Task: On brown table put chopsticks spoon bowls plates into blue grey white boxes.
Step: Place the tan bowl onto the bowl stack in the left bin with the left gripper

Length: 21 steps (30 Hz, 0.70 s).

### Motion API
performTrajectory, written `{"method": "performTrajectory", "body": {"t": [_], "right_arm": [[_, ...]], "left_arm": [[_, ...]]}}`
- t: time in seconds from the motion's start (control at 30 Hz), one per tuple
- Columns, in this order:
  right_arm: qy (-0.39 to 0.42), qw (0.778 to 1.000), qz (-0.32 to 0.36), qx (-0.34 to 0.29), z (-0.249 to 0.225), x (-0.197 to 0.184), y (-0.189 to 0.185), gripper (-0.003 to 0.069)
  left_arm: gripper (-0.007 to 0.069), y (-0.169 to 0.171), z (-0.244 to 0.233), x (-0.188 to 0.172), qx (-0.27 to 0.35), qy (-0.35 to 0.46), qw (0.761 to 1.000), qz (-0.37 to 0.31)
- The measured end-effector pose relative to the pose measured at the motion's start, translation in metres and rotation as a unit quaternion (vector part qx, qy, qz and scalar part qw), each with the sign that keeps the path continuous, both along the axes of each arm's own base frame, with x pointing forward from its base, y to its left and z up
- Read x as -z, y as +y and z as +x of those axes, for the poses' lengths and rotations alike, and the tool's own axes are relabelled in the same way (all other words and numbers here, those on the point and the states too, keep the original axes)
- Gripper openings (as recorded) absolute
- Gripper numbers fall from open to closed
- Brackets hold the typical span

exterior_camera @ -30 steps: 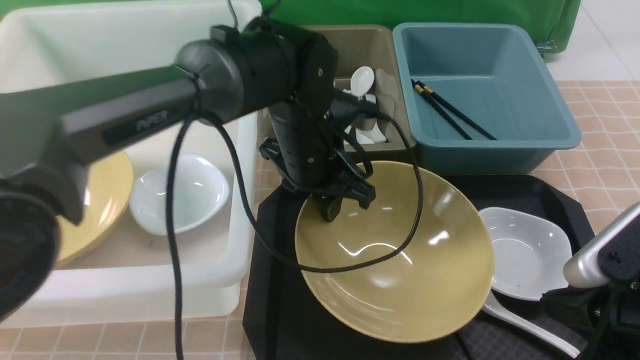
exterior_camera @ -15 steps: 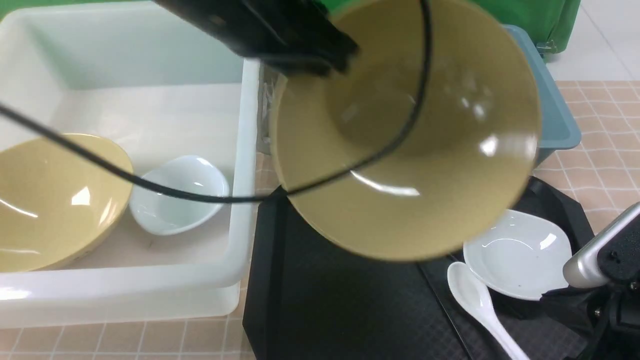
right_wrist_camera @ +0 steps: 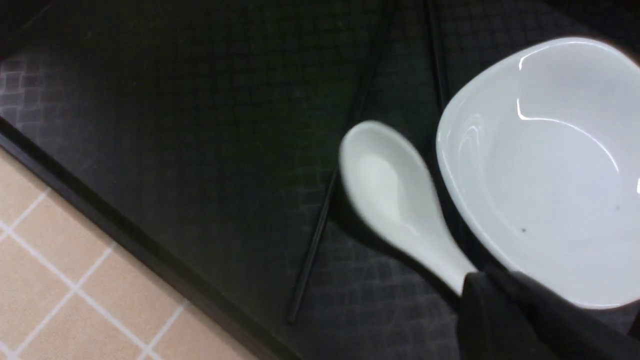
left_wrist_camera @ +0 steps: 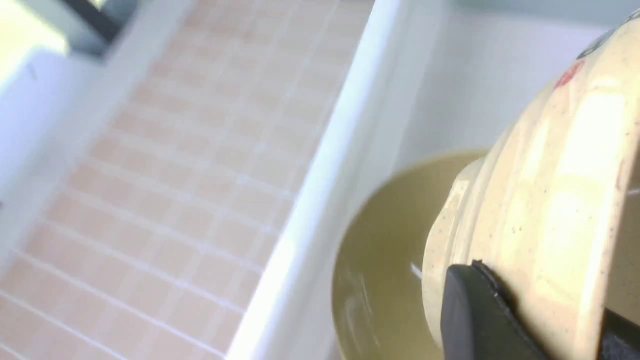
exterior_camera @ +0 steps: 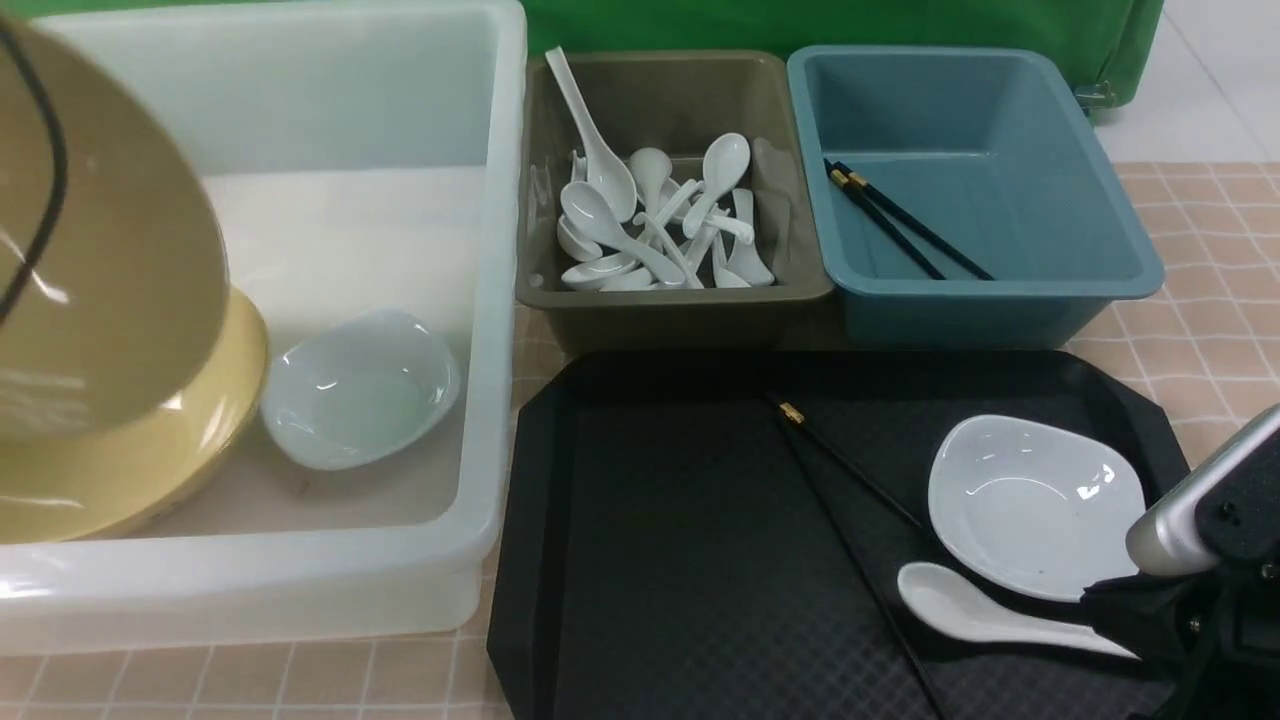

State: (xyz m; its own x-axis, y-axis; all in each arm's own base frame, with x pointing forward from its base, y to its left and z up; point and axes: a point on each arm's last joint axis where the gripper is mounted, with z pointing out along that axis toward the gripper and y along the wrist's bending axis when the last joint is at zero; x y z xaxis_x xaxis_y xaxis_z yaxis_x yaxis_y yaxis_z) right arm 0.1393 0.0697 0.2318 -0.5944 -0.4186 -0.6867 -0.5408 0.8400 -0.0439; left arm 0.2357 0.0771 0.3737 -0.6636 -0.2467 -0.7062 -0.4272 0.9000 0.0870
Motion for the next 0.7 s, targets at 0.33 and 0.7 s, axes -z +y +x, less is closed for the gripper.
{"method": "performTrajectory", "body": {"t": [0.33,0.7], "right_arm": [[0.007,1.000,0.012,0.014,0.000,0.000,0.000,0.0048],[0.012,0.999,0.021,0.025,0.000,0.000,0.000,0.0048]], "left_arm": [[0.0031,0.022,0.013,0.070,-0.032,-0.006,0.997,-0.071],[0.0433,0.023,0.016,0.072,-0.016,-0.001,0.998,-0.056]]}}
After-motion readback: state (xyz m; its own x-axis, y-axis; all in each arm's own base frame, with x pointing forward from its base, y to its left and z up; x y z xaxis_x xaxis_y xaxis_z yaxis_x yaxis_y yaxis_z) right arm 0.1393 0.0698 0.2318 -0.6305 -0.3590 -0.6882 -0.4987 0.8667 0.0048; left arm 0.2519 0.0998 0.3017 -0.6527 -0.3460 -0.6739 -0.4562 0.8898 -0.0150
